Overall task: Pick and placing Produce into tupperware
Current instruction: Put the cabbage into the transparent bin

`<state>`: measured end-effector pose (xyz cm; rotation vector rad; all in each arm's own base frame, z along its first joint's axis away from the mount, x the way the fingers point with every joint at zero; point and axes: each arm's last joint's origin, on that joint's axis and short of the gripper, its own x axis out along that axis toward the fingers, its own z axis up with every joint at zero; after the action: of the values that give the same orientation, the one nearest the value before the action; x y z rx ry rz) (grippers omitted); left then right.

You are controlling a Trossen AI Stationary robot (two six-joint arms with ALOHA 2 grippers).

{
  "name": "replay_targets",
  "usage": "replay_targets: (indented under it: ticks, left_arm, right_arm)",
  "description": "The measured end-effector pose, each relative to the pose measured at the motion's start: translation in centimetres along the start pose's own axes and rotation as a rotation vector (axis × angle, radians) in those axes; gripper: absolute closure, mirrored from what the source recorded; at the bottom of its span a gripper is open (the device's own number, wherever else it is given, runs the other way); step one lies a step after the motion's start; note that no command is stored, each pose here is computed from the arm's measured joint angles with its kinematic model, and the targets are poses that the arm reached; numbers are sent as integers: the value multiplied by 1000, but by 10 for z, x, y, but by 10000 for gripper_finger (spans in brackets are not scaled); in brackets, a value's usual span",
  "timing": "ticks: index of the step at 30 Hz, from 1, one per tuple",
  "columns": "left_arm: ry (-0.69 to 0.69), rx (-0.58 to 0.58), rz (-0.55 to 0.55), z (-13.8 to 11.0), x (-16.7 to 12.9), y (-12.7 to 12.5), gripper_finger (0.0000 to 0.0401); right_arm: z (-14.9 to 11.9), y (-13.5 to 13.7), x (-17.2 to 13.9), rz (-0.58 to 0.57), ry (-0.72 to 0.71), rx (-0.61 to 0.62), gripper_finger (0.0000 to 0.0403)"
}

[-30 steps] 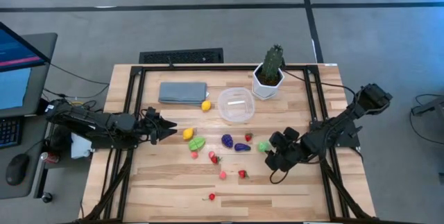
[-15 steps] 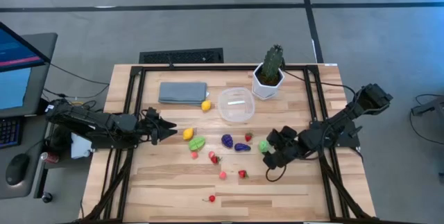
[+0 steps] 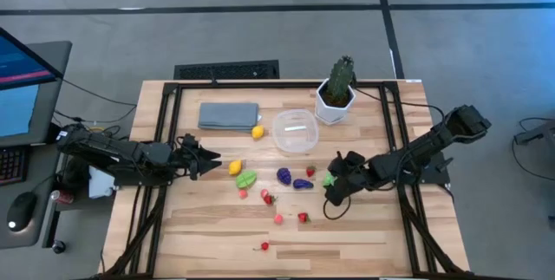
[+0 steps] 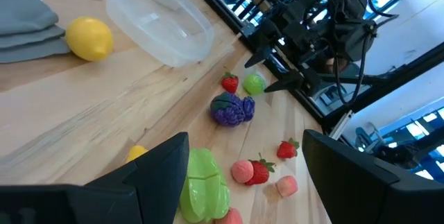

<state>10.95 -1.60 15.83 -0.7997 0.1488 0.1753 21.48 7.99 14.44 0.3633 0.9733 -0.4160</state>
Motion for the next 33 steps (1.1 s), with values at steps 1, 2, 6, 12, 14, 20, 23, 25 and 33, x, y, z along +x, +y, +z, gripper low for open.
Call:
replay_targets:
  ticks: [1,2,6,12,14,20,23,25,33]
  left_arm:
    - [0,0,0,0,0,0,129]
    - [1,0,1,0,0,0,129]
    - [12,7,17,-1,0,2,129]
    - [14,8,20,-2,0,2,129]
    - [18,-3,25,-2,0,2,129]
    - [24,-12,31,-2,0,3,129]
    - [24,-12,32,-2,0,3,129]
    - [25,-12,32,-2,0,3,129]
    - [26,-13,33,-2,0,3,129]
  right_arm:
    - [1,-1,1,0,2,-3,28]
    - [2,-1,1,2,7,-5,28]
    - [1,-2,6,16,47,-31,28]
    - [-5,2,19,31,119,-56,29]
    - [-5,2,20,27,115,-40,29]
    - [-5,2,21,19,111,-38,30]
    - [-5,2,21,20,109,-36,37]
    - [-5,2,21,20,103,-28,47]
    - [-3,4,21,37,87,-20,100]
